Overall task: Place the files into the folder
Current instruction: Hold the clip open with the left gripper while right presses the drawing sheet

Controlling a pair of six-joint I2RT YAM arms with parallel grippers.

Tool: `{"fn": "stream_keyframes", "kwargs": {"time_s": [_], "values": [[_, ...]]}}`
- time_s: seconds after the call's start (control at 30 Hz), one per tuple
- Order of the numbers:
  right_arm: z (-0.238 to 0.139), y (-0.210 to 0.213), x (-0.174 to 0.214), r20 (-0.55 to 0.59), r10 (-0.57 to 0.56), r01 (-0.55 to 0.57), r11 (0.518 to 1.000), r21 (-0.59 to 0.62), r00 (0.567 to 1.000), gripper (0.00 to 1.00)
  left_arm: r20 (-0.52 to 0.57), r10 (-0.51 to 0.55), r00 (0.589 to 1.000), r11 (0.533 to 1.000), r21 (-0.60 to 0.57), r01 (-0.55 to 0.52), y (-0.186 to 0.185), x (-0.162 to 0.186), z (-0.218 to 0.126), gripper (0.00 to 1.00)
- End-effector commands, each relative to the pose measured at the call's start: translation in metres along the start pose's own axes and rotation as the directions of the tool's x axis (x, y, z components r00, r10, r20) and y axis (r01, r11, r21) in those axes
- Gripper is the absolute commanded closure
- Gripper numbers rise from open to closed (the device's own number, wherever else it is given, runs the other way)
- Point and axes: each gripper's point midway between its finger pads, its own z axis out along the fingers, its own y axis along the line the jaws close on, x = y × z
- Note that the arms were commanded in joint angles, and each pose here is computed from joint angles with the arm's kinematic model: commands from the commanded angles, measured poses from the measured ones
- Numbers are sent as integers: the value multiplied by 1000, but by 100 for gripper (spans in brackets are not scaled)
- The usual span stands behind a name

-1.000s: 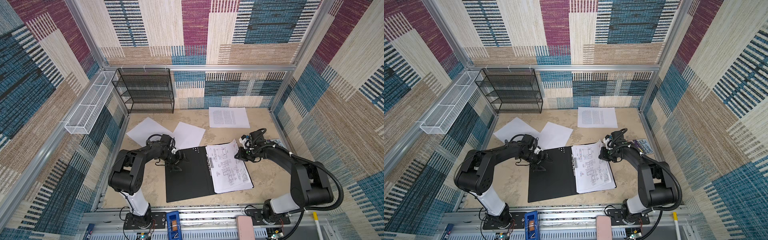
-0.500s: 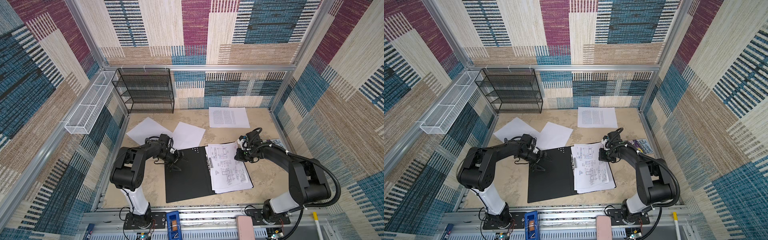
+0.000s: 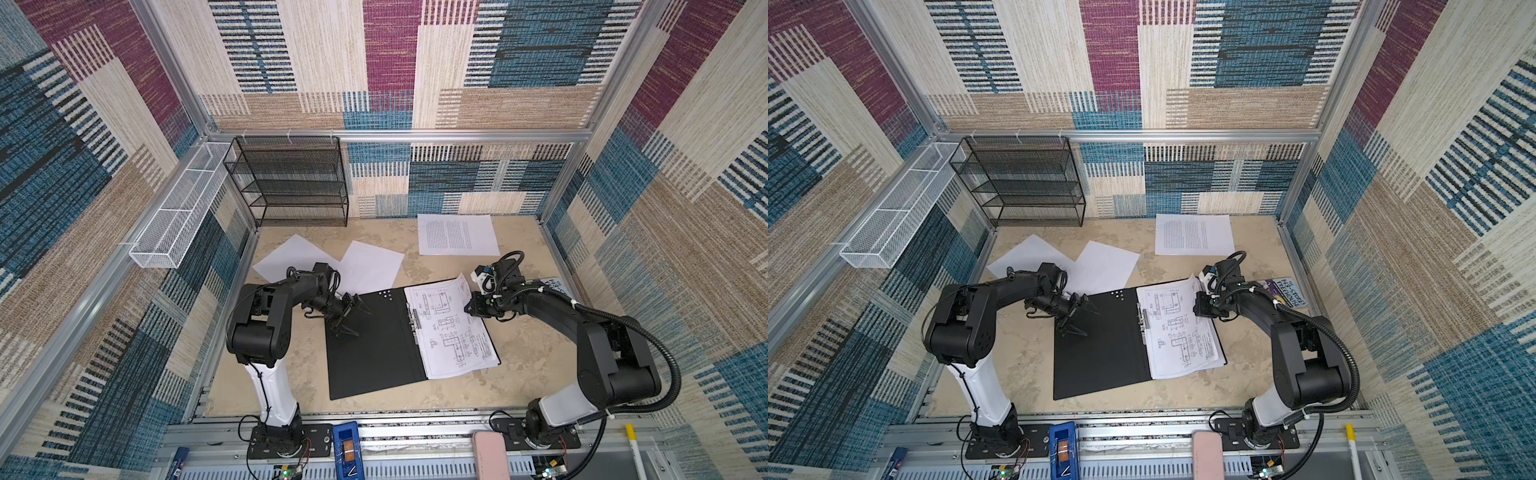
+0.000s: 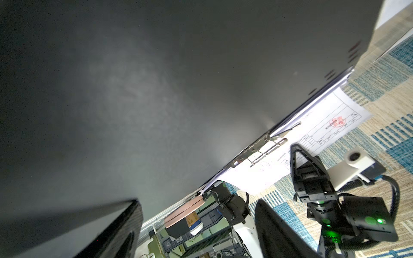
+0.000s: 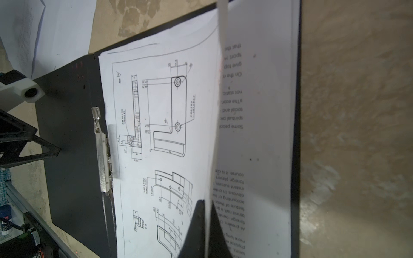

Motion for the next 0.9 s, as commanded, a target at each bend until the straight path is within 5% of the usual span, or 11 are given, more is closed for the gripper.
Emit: {"fn": "stream_keyframes", "kwargs": {"time_s": [0.0, 0.87], "values": [[1, 2, -2, 14, -21, 21, 1000, -9, 1000, 100, 221, 41, 974, 975, -224, 10, 45, -46, -3, 18], [12, 11, -16, 21, -51, 52, 997, -56, 998, 100, 186, 40, 982, 977, -214, 1, 48, -44, 4, 19]]}}
